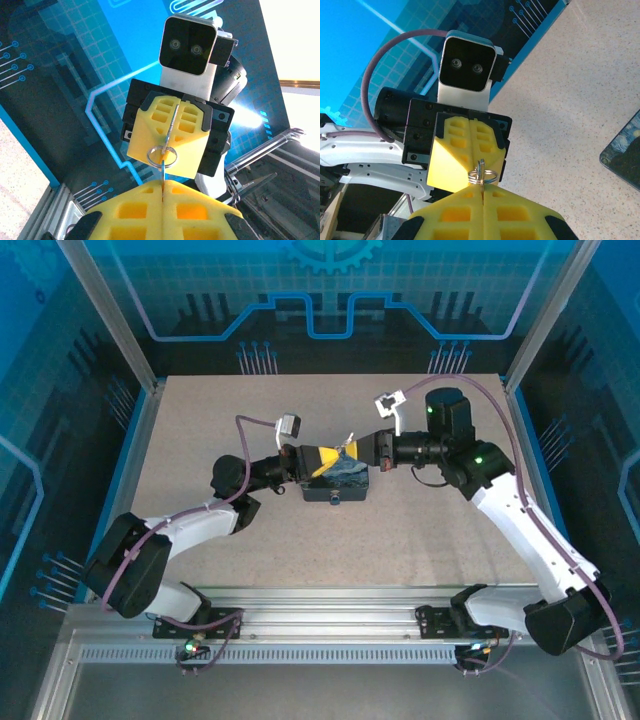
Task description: Unlock the padlock with the key
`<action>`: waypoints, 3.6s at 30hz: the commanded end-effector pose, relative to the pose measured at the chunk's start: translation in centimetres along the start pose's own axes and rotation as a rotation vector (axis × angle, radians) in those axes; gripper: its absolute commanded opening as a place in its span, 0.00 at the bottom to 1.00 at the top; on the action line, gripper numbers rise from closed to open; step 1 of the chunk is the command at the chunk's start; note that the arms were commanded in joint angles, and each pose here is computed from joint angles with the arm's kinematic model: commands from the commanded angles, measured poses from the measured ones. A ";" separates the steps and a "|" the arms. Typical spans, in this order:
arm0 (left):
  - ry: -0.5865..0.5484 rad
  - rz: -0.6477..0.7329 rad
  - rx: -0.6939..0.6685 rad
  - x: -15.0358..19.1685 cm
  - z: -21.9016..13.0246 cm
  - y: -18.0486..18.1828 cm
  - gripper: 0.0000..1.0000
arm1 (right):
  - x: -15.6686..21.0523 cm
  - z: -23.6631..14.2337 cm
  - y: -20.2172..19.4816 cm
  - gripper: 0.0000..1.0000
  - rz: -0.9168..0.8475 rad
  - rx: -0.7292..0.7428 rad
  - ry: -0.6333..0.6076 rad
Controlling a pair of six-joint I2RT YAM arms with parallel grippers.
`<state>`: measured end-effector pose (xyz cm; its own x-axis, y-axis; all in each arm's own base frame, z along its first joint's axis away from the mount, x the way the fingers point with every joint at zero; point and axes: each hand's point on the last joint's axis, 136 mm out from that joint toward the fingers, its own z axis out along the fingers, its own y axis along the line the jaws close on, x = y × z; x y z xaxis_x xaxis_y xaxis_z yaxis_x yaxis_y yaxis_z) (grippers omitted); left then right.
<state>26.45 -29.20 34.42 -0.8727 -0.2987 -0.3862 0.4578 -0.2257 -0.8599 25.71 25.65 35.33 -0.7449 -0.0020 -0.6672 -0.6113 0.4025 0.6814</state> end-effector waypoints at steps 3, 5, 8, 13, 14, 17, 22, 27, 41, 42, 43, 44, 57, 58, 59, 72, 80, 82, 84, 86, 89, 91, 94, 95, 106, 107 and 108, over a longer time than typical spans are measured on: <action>-0.016 0.008 0.003 -0.3 -0.7 0.4 0.00 | -0.1 -1.0 -0.1 0.00 -0.004 0.003 -0.032; -0.019 -0.005 -0.008 -0.4 -1.0 0.9 0.00 | 0.2 -1.0 -0.4 0.00 -0.003 0.006 -0.031; -0.006 -0.027 -0.036 -0.3 -1.1 1.7 0.00 | 1.0 -1.1 -1.0 0.00 0.002 0.018 -0.025; 0.081 -0.100 -0.196 0.7 -1.2 4.7 0.00 | 2.6 -1.6 -3.8 0.19 0.050 0.094 -0.034; 0.099 -0.114 -0.236 1.0 -1.3 5.3 0.00 | 2.9 -1.8 -4.3 0.24 0.060 0.107 -0.037; 0.152 -0.112 -0.363 1.9 -2.0 6.6 0.00 | 4.0 -2.5 -5.8 0.31 0.084 0.152 -0.053; 0.271 -0.081 -0.602 3.1 -3.8 8.2 0.00 | 5.9 -3.2 -8.3 0.36 0.133 0.210 -0.067; 0.378 -0.061 -0.716 3.5 -4.6 8.1 0.00 | 8.0 -2.5 -10.1 0.37 0.191 0.214 -0.055; 0.635 0.051 -0.711 4.5 -3.7 5.1 0.00 | 6.4 -1.4 -7.8 0.50 0.182 -0.037 -0.226; 0.650 0.061 -0.695 4.7 -3.4 4.7 0.00 | 6.2 -1.3 -7.3 0.50 0.168 -0.056 -0.233; 0.660 0.069 -0.680 4.9 -3.1 4.3 0.00 | 5.9 -1.4 -6.7 0.50 0.147 -0.074 -0.245; 0.671 0.074 -0.665 5.1 -2.8 3.9 0.00 | 5.6 -1.4 -6.0 0.53 0.130 -0.088 -0.254; 0.670 0.145 -0.537 5.9 -1.0 0.9 0.00 | 4.6 -1.0 -0.4 0.58 0.018 -0.245 -0.246; 0.667 0.150 -0.534 5.8 -1.0 0.8 0.00 | 4.7 -0.9 -0.2 0.58 0.013 -0.254 -0.241; 0.664 0.153 -0.534 5.7 -1.0 0.7 0.00 | 4.8 -0.8 -0.1 0.58 0.011 -0.261 -0.234; 0.646 0.170 -0.526 5.6 -0.8 0.4 0.00 | 4.9 -0.1 2.8 0.35 -0.052 -0.352 -0.195; 0.636 0.186 -0.506 5.5 -0.6 -0.2 0.00 | 5.1 0.2 2.9 0.37 -0.059 -0.346 -0.176; 0.634 0.188 -0.501 5.5 -0.6 -0.3 0.00 | 5.1 0.2 3.0 0.36 -0.066 -0.352 -0.176; 0.634 0.185 -0.501 5.5 -0.6 -0.2 0.00 | 5.0 0.1 3.2 0.32 -0.069 -0.355 -0.174; 0.633 0.185 -0.500 5.5 -0.6 -0.2 0.00 | 5.0 0.2 3.3 0.29 -0.074 -0.358 -0.172; 0.634 0.183 -0.494 5.6 -0.6 -0.3 0.00 | 5.1 0.2 3.3 0.23 -0.078 -0.361 -0.167; 0.634 0.182 -0.489 5.6 -0.6 -0.3 0.00 | 5.0 0.1 3.4 0.18 -0.084 -0.363 -0.166; 0.633 0.186 -0.485 5.6 -0.6 -0.4 0.00 | 5.1 0.1 3.6 0.12 -0.092 -0.365 -0.162; 0.632 0.189 -0.483 5.6 -0.6 -0.5 0.00 | 5.2 0.1 3.6 0.09 -0.095 -0.366 -0.161; 0.560 0.197 -0.501 4.3 -1.0 -0.5 0.44 | 5.6 -0.7 2.7 0.00 -0.137 -0.248 -0.172; 0.539 0.197 -0.501 3.9 -1.1 -0.6 0.48 | 5.6 -0.8 2.5 0.00 -0.141 -0.233 -0.171; 0.514 0.193 -0.505 3.4 -1.3 -0.6 0.51 | 5.6 -0.8 2.3 0.00 -0.143 -0.210 -0.169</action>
<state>22.40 -29.66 31.70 -0.8112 0.2764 -0.5153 0.5810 0.2821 -0.7634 20.17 26.09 32.86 -0.6395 0.1323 -0.7573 -0.7393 0.1646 0.6530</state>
